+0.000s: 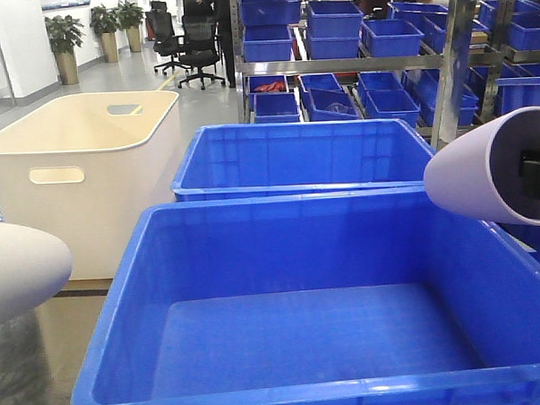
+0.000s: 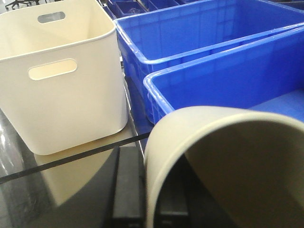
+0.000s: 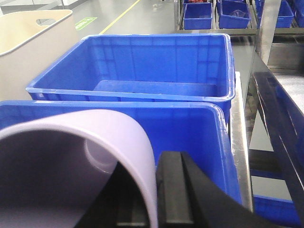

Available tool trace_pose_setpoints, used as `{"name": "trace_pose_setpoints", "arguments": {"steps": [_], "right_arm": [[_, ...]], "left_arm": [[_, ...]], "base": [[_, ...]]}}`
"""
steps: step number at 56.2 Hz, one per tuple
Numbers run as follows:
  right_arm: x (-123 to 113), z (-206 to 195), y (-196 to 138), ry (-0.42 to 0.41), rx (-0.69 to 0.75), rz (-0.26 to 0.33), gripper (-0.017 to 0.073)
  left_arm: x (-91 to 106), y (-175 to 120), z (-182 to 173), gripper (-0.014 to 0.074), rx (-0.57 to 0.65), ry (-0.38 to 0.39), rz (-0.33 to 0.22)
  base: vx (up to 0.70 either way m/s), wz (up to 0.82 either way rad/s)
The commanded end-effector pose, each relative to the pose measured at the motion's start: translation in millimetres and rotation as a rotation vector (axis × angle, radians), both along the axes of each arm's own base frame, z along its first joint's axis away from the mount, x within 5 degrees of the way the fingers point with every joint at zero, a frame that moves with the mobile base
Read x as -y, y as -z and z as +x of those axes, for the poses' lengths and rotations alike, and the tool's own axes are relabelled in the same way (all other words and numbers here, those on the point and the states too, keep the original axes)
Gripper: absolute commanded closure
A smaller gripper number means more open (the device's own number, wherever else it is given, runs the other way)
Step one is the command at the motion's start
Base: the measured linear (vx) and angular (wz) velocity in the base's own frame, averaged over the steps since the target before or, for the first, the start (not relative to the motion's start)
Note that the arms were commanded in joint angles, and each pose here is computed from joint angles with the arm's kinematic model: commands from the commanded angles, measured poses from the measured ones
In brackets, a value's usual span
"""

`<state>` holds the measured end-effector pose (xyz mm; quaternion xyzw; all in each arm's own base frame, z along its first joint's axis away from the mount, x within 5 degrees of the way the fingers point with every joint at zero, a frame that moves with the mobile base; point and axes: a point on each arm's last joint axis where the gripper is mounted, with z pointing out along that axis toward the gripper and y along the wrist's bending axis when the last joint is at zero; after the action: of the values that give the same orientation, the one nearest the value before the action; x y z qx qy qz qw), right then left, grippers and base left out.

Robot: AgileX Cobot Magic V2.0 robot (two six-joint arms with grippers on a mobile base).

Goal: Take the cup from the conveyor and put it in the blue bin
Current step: 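Move both held cups over the nearer blue bin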

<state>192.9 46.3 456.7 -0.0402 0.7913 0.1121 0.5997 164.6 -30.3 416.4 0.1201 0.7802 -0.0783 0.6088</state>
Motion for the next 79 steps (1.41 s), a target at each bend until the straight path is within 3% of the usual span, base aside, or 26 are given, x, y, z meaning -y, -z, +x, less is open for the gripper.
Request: {"name": "trace_pose_setpoints", "arguments": {"steps": [1,53,67,70,75,79], "right_arm": [[1.8,-5.4,-20.5,0.002,0.138,0.023,0.0568],[0.9,-5.5,-21.4,-0.003,0.144,0.044,0.0568],[0.9,-5.6,-20.8,-0.003,0.137,0.043,0.0568],[0.9,-5.6,-20.7,-0.003,0.136,0.042,0.0568],[0.8,-4.9,-20.8,-0.003,0.139,0.043,0.0568],[0.4,-3.1,-20.3,-0.003,0.139,0.043,0.0568]], "left_arm": [[-0.5,-16.1,-1.7,0.0531,0.100,-0.018,-0.043],[-0.5,-16.1,-1.6,0.0531,0.100,-0.018,-0.045],[1.6,-22.1,2.9,0.0531,0.138,-0.021,-0.193],[1.4,-22.6,5.7,0.0531,0.148,-0.024,-0.186],[2.5,-26.3,9.0,0.0531,0.173,-0.001,-0.097],[6.7,-33.2,13.0,0.0531,0.185,0.044,-0.068]], "base": [[0.01,-0.03],[0.00,0.00],[0.00,0.00],[0.00,0.00],[0.00,0.00],[0.00,0.00]]}}
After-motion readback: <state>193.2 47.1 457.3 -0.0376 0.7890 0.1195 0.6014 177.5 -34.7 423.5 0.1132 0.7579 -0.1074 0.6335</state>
